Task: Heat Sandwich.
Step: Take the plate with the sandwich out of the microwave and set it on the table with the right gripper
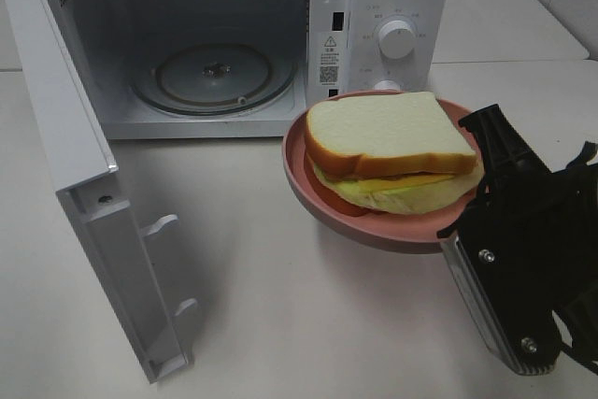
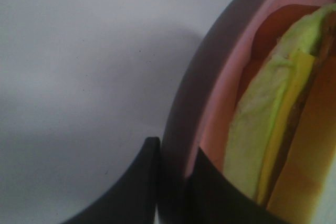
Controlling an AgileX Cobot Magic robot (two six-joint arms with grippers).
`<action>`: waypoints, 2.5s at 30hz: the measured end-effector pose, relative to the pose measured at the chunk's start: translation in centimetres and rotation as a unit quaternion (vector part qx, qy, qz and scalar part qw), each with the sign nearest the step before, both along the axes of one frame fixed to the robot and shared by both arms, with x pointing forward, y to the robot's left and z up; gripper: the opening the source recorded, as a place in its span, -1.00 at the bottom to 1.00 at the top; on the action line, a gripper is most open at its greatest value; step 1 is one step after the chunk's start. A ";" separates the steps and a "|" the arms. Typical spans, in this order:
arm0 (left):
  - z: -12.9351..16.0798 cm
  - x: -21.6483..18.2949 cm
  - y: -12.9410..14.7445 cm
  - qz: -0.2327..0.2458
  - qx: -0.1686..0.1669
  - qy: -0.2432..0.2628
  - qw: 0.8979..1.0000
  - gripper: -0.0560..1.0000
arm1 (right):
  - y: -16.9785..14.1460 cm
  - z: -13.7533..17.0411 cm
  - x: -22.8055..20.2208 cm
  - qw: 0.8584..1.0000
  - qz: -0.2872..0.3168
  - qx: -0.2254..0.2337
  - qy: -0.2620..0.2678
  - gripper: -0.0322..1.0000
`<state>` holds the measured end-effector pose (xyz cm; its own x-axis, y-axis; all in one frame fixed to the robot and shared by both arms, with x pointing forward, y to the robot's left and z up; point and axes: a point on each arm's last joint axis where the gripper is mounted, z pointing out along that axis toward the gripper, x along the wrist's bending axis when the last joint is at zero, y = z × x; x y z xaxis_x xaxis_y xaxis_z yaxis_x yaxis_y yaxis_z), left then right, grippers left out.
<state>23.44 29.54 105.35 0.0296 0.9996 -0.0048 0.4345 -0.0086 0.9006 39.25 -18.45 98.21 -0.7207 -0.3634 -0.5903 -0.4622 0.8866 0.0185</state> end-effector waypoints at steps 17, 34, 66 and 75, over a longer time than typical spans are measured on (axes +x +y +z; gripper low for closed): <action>0.0 0.0 0.0 0.000 0.000 0.000 1.000 0.98 | -1.6 0.0 0.7 0.992 -0.124 -0.020 -0.014 -0.73; 0.0 0.0 0.0 0.000 0.000 0.000 1.000 0.98 | -3.1 0.1 0.9 0.968 -0.247 -0.028 -0.022 -0.73; 0.0 0.0 0.0 0.000 0.000 0.000 1.000 0.98 | -5.7 0.4 0.3 0.880 -0.474 -0.017 -0.032 -0.73; 0.0 0.0 0.0 0.000 0.000 0.000 1.000 0.98 | -6.4 0.5 -0.1 0.845 -0.533 -0.024 -0.039 -0.73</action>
<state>23.44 29.54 105.35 0.0296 0.9996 -0.0048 0.4345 -0.0086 0.9006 39.12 -24.89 98.73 -0.6131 0.4420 -0.6548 0.6009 0.7990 -0.0234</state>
